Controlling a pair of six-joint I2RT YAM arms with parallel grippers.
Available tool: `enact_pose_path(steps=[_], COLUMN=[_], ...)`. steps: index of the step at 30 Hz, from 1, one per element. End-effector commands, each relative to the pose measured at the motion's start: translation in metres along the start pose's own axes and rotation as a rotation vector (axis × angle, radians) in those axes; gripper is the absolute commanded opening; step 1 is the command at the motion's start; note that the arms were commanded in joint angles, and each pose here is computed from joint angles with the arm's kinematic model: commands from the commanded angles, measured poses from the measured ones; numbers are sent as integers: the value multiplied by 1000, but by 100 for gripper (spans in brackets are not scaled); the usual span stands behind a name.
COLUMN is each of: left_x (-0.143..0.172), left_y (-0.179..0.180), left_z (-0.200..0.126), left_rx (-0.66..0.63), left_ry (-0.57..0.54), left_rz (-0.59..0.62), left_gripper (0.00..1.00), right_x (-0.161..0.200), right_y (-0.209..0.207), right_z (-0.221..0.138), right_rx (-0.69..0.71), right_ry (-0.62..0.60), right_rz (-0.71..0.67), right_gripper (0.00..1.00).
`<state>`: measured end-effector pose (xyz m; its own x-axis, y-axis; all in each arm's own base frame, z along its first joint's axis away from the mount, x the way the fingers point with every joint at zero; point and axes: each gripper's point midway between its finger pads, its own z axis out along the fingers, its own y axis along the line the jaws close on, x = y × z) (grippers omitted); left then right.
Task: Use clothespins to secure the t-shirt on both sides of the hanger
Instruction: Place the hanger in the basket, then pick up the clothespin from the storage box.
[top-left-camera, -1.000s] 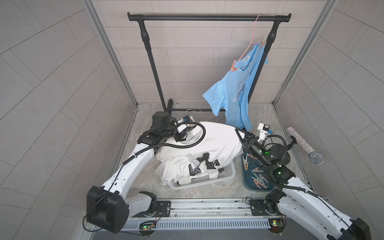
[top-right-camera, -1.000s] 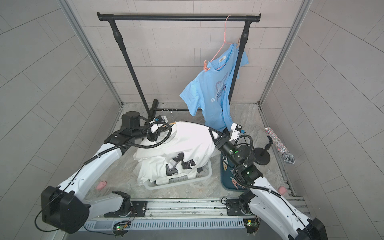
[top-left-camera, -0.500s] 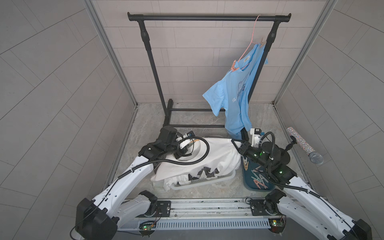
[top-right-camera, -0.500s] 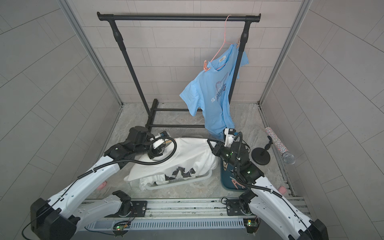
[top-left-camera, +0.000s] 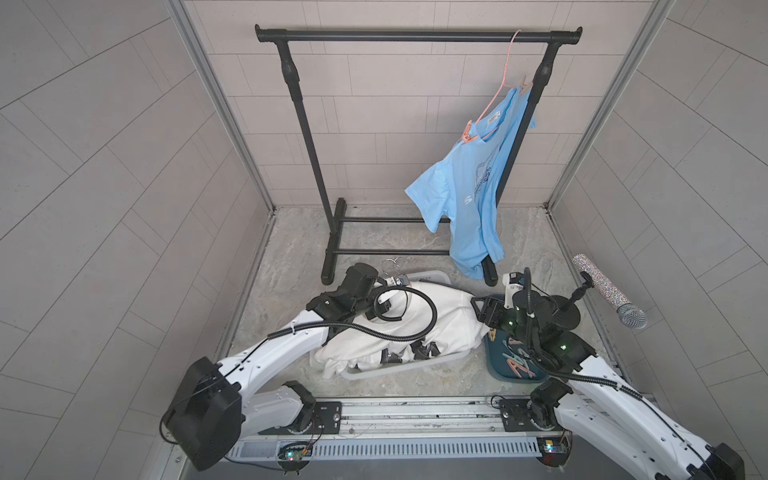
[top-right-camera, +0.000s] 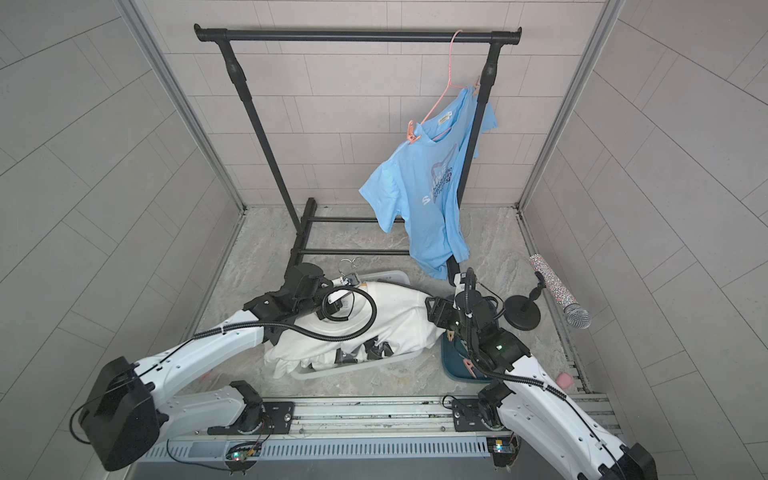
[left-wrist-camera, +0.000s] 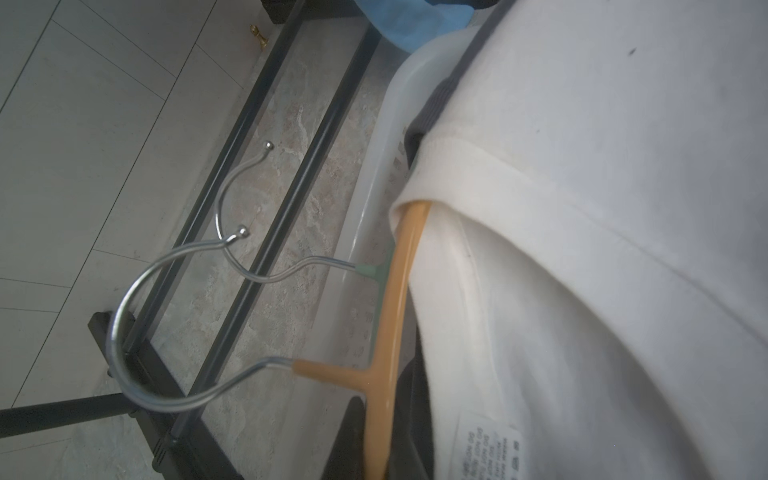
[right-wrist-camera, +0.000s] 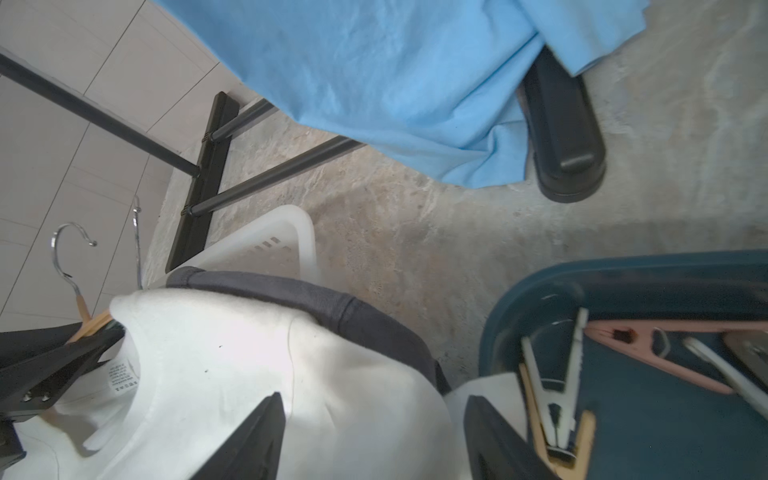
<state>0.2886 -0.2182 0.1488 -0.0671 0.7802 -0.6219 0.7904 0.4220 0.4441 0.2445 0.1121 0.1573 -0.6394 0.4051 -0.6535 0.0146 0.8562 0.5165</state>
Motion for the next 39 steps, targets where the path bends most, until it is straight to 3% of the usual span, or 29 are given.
enact_pose_path(steps=[1,3,5,6,8,9,13,20,26,30,39], left_x=[-26,-23,-19,-16,-14,-15,-26,-50,-59,-56,-67], left_y=[16,11,4,-3,-8,-9,-2,10,41,36,44], left_z=[-3,-6,-9,-12,-14,-17,-31,-64,-80,-83,-82], left_rx=[-53,-33,-5,20,32,32,12,-37,-176,-160,-148], left_ry=[-78,-65,-59,-57,-70,-84,-120,-256,-376,-363,-416], left_rz=[76,75,72,76,75,73,27,-86,-388,-373,-503], left_gripper=[0,0,7,15,40,47,55,60,64,67,68], right_x=[-13,-16,-19,-20,-18,-17,-3,12,18,17,3], right_y=[-15,-20,-28,-35,-47,-53,-77,-112,-129,-137,-150], right_z=[-23,-34,-44,-48,-54,-56,-58,-58,-36,-21,-20], right_rx=[101,132,178,210,268,297,392,524,514,486,502], right_ry=[-42,-55,-73,-81,-87,-88,-56,-47,-98,-174,-278], right_rz=[-29,-32,-28,-23,-13,-1,36,151,368,481,487], right_gripper=[77,77,77,76,74,72,65,60,54,48,38])
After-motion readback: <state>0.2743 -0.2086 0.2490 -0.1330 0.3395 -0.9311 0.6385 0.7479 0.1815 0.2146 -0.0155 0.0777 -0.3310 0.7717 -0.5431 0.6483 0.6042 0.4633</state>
